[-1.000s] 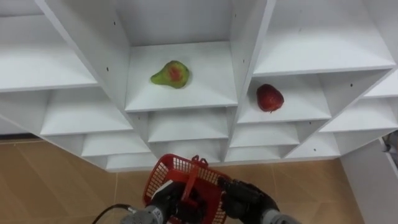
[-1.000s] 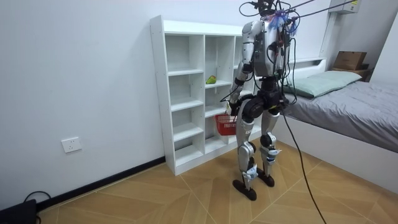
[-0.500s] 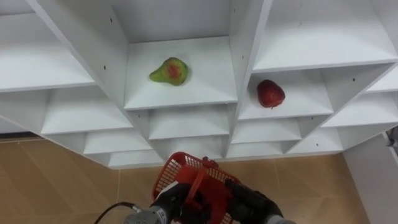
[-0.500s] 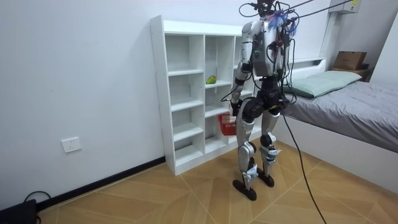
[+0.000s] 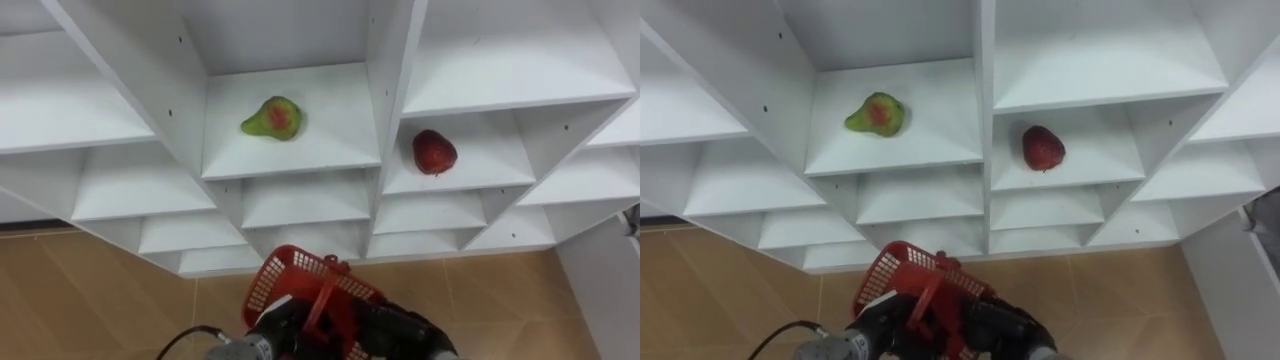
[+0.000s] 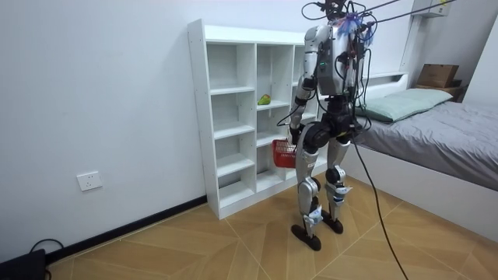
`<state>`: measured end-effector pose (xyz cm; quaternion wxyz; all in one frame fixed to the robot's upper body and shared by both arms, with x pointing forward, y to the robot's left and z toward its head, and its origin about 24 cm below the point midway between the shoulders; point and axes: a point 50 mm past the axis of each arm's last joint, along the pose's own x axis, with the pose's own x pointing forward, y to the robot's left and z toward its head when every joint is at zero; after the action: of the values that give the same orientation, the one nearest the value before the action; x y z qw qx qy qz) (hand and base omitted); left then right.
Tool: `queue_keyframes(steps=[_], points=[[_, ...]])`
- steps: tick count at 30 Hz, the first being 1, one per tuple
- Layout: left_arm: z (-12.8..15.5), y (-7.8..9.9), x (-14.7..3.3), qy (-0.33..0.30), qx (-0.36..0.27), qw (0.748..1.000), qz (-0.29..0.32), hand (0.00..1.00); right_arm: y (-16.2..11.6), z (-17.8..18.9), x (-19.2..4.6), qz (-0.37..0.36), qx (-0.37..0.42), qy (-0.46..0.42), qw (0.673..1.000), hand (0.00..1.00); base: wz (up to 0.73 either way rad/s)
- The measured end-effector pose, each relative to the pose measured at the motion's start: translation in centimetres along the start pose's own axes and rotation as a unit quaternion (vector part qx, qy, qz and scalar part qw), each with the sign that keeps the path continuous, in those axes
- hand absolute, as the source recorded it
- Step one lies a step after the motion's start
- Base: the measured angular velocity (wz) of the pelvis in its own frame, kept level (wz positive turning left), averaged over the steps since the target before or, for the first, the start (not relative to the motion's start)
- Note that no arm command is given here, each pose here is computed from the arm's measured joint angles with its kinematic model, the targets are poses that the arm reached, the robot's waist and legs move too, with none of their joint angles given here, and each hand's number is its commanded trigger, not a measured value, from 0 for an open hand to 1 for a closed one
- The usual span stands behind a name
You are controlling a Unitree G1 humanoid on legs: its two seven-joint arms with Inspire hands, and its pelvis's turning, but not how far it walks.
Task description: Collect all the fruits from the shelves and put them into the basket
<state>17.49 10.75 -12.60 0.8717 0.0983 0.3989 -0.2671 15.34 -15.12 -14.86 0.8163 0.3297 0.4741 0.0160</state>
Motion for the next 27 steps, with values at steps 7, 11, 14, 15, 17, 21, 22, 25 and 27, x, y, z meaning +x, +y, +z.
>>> queue_keyframes(steps=[7, 11, 14, 15, 17, 21, 22, 25, 27], points=[[-0.22, -0.38, 0.03, 0.010, 0.019, 1.000, -0.019, 1.00, -0.31, -0.37, -0.16, 0.005, -0.003, 0.011, 1.000, 0.00, 0.00], [-0.20, -0.51, 0.07, 0.011, 0.026, 0.999, -0.021, 1.00, -0.64, -0.75, -0.29, -0.002, -0.015, 0.023, 1.000, 0.00, 0.00], [-0.17, -0.68, 0.13, 0.011, 0.024, 0.999, -0.022, 1.00, -0.69, -1.05, -0.33, -0.001, -0.034, 0.037, 0.999, 0.00, 0.00], [-0.20, -0.73, 0.15, 0.012, 0.024, 0.999, -0.023, 1.00, -0.72, -1.13, -0.35, -0.001, -0.035, 0.041, 0.999, 0.00, 0.00], [-0.26, -0.80, 0.19, 0.014, 0.022, 0.999, -0.024, 1.00, -0.74, -1.16, -0.36, 0.000, -0.034, 0.042, 0.999, 0.00, 0.00], [-0.27, -0.81, 0.20, 0.015, 0.022, 0.999, -0.024, 1.00, -0.76, -1.11, -0.40, 0.005, -0.034, 0.045, 0.998, 0.00, 0.00], [-0.40, -0.80, 0.22, 0.020, 0.022, 0.999, -0.023, 1.00, -0.77, -1.11, -0.40, 0.005, -0.035, 0.045, 0.998, 0.00, 0.00], [-0.83, -0.88, 0.24, 0.030, 0.019, 0.999, -0.025, 1.00, -0.81, -1.15, -0.43, 0.005, -0.035, 0.046, 0.998, 0.00, 0.00], [-1.00, -0.90, 0.23, 0.035, 0.018, 0.999, -0.026, 1.00, -0.80, -1.13, -0.43, 0.006, -0.035, 0.046, 0.998, 0.00, 0.00]])
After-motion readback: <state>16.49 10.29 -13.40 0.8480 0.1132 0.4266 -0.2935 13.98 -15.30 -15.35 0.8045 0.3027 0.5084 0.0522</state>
